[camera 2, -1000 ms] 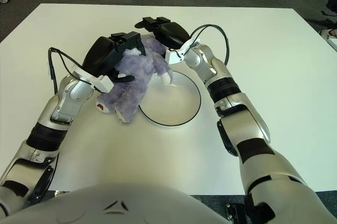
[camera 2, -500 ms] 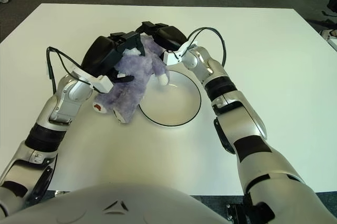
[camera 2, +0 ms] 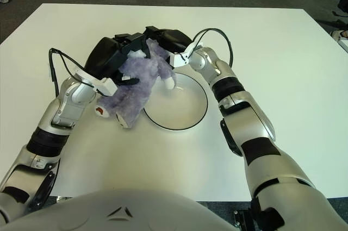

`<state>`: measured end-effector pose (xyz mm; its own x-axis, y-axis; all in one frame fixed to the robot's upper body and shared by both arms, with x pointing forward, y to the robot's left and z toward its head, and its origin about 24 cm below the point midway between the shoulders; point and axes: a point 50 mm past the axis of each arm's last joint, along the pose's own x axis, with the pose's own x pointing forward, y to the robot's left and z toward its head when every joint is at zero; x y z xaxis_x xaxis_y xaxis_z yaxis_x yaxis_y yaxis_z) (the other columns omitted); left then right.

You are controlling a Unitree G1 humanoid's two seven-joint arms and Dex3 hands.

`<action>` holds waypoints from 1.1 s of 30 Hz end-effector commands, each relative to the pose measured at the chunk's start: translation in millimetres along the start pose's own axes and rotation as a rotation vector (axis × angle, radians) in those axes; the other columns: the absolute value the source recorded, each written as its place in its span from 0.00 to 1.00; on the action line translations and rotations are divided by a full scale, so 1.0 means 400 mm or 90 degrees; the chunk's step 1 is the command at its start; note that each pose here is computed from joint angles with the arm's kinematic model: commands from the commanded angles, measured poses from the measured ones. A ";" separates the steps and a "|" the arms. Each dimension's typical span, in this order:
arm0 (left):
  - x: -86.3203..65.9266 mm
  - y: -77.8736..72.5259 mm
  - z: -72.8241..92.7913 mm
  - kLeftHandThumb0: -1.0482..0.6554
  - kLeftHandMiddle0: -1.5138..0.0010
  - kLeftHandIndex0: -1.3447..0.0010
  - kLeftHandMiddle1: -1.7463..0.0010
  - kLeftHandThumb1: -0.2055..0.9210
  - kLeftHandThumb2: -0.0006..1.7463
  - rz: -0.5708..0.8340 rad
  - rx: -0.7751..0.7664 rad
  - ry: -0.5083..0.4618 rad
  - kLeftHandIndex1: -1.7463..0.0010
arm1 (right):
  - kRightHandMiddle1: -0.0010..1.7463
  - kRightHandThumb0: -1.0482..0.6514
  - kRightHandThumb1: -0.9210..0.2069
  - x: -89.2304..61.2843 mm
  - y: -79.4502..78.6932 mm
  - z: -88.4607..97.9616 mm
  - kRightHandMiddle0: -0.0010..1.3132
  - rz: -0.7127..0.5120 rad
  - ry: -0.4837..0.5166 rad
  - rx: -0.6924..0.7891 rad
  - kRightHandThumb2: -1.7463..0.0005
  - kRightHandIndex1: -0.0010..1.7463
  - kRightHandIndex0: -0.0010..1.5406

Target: Put the doll into the plate.

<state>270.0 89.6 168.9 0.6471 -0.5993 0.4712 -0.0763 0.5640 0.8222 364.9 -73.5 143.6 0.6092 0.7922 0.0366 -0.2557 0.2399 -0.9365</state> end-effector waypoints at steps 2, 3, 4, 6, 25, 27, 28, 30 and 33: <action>0.011 0.008 0.017 0.29 0.18 0.43 0.00 0.30 0.88 0.015 -0.004 -0.022 0.00 | 0.73 0.79 0.35 0.012 -0.027 0.013 0.00 0.004 -0.030 -0.012 0.48 0.85 0.34; 0.011 0.008 0.018 0.29 0.18 0.43 0.00 0.30 0.88 0.014 -0.008 -0.021 0.00 | 0.75 0.82 0.36 0.012 -0.028 0.012 0.02 0.005 -0.029 -0.016 0.46 0.86 0.36; 0.011 0.008 0.018 0.30 0.18 0.43 0.00 0.30 0.88 0.012 -0.013 -0.019 0.00 | 0.76 0.83 0.38 0.012 -0.030 0.010 0.03 0.004 -0.025 -0.023 0.46 0.87 0.37; 0.011 0.008 0.018 0.30 0.18 0.44 0.00 0.30 0.88 0.011 -0.019 -0.016 0.00 | 0.78 0.85 0.40 0.013 -0.034 0.007 0.08 0.000 -0.018 -0.036 0.44 0.88 0.39; 0.012 0.012 0.020 0.30 0.18 0.45 0.00 0.31 0.87 0.015 -0.018 -0.012 0.00 | 0.97 0.62 0.73 0.011 -0.055 0.009 0.51 -0.073 0.010 -0.040 0.19 0.77 0.58; 0.013 0.013 0.020 0.30 0.18 0.45 0.00 0.31 0.87 0.020 -0.009 -0.014 0.00 | 0.99 0.62 0.77 0.010 -0.058 0.010 0.55 -0.079 0.010 -0.036 0.16 0.74 0.58; 0.013 0.013 0.021 0.30 0.18 0.45 0.00 0.31 0.87 0.023 -0.006 -0.015 0.00 | 0.99 0.62 0.78 0.008 -0.060 0.011 0.57 -0.082 0.009 -0.036 0.15 0.73 0.59; 0.013 0.013 0.021 0.30 0.18 0.45 0.00 0.31 0.87 0.023 -0.007 -0.014 0.00 | 1.00 0.62 0.80 0.006 -0.063 0.012 0.59 -0.088 0.008 -0.035 0.14 0.73 0.58; 0.013 0.013 0.020 0.30 0.18 0.44 0.00 0.31 0.87 0.021 -0.014 -0.011 0.00 | 0.94 0.62 0.77 0.000 -0.066 0.013 0.58 -0.096 0.009 -0.026 0.14 0.86 0.52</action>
<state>267.6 85.9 173.8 0.6439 -0.5924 0.4842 -0.0717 0.5834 0.8090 369.1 -72.8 165.5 0.6422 0.7537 0.1397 -0.1363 0.2916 -0.9468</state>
